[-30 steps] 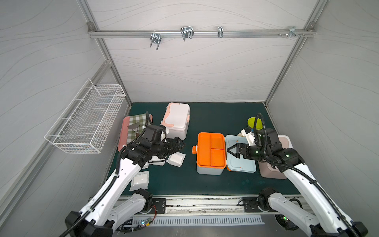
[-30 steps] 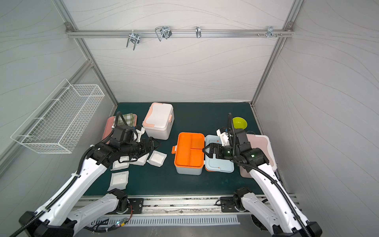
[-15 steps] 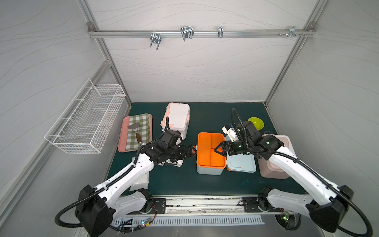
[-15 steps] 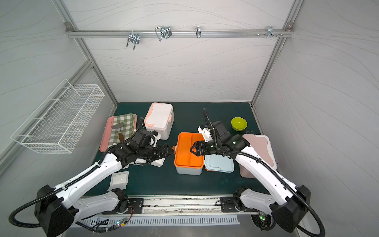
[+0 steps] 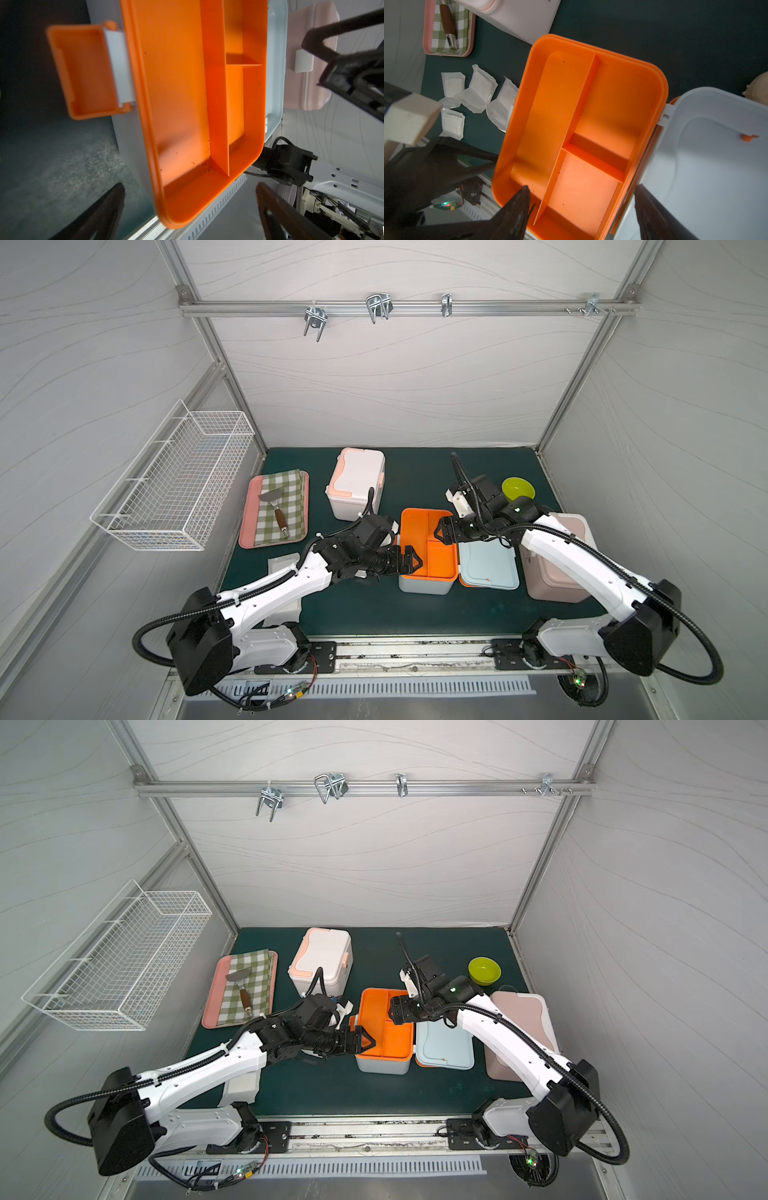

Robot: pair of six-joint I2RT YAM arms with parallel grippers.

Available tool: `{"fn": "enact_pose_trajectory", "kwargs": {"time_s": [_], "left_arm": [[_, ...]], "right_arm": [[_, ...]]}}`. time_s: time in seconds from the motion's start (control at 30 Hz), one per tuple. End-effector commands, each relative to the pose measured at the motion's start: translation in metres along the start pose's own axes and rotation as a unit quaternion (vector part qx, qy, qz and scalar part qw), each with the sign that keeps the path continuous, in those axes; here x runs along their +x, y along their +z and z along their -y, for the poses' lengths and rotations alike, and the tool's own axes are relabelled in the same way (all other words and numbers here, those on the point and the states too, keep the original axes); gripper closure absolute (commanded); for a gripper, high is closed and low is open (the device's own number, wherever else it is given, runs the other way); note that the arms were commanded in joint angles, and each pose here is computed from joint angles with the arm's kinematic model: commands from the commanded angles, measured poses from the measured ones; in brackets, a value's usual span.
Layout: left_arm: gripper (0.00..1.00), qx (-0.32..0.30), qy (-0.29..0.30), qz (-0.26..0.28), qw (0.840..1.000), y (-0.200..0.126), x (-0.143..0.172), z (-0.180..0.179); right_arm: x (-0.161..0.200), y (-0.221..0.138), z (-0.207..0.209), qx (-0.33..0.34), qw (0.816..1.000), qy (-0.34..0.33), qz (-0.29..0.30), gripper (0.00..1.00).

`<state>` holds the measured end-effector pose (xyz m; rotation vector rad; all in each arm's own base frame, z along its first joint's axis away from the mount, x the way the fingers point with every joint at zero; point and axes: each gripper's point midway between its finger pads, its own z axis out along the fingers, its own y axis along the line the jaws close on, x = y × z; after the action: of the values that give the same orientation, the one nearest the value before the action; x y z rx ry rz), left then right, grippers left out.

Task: Open first aid kits and take out gauze
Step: Pick up the compartment layer from the first aid kit.

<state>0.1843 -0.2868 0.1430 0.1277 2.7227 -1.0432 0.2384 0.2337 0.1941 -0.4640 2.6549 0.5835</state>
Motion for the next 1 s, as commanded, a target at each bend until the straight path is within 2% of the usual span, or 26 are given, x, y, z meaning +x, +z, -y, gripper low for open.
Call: {"fn": "enact_pose_trajectory", "kwargs": {"time_s": [0.0, 0.17, 0.53, 0.7, 0.83, 0.97], "left_arm": [[0.02, 0.027, 0.009, 0.027, 0.999, 0.001, -0.009, 0.025], [0.02, 0.026, 0.021, 0.025, 0.999, 0.001, -0.001, 0.031], [0.01, 0.012, 0.057, 0.073, 0.996, -0.051, 0.009, 0.016], [0.01, -0.002, 0.057, 0.09, 0.994, -0.059, 0.013, 0.001], [0.01, -0.008, 0.044, 0.1, 0.994, -0.06, 0.013, -0.005], [0.01, -0.005, 0.025, 0.127, 0.992, -0.063, 0.01, -0.014]], "right_arm": [[0.0, -0.002, 0.001, 0.012, 1.0, -0.011, -0.008, 0.21], [0.0, -0.002, 0.001, 0.013, 1.0, -0.009, -0.01, 0.21], [-0.002, 0.007, -0.004, 0.03, 0.999, -0.013, -0.026, 0.28], [-0.004, 0.01, 0.003, 0.064, 0.998, -0.009, -0.025, 0.31], [-0.009, 0.01, 0.008, 0.092, 0.996, 0.004, -0.014, 0.39], [-0.009, 0.016, 0.005, 0.095, 0.995, 0.013, -0.018, 0.41]]}}
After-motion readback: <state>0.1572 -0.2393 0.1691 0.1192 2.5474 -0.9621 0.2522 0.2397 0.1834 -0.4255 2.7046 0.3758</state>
